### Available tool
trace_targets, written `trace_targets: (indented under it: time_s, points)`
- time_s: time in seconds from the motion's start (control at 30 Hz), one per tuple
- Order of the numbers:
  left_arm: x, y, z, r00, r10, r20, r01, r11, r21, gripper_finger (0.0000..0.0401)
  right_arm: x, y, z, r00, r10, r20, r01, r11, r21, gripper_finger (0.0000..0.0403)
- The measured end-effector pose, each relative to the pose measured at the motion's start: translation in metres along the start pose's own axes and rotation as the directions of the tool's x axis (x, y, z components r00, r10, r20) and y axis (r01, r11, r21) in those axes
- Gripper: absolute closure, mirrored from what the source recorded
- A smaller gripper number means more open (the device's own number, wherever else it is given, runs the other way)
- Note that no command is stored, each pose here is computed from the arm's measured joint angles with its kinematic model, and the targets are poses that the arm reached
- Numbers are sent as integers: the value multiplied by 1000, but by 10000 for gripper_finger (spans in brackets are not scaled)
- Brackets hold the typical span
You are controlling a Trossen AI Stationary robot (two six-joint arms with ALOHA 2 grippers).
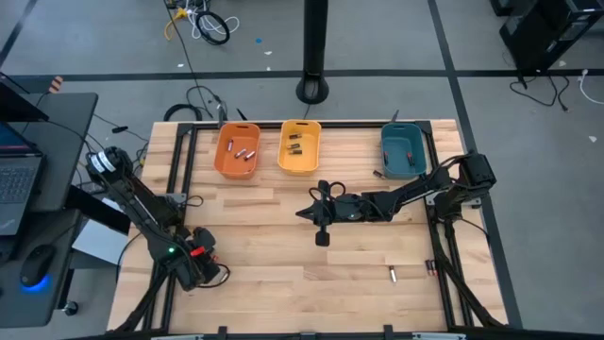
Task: Sort batteries
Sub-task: Put the black battery into the yellow bin
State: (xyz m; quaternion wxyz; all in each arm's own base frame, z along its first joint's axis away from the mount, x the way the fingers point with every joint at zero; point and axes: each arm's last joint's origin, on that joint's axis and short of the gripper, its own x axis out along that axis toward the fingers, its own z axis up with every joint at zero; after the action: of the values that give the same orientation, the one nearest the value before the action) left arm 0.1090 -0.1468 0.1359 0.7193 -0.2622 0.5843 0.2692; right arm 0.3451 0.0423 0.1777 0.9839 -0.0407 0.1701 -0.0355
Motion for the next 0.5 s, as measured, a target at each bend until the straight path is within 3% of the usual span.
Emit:
trace_targets:
  time_s: [0.13,0.33,0.5]
  points:
    - [-4,-1,1,1000,18,6,-18,1000,3,355,0,0,0,1000,0,0,0,1000,0,392]
    - [-12,-6,8,998,33,60,-34,999,21,355,0,0,0,1000,0,0,0,1000,-11,392]
    - [-19,-10,30,991,64,117,-73,995,72,355,0,-2,-1,999,-53,-11,53,998,-30,392]
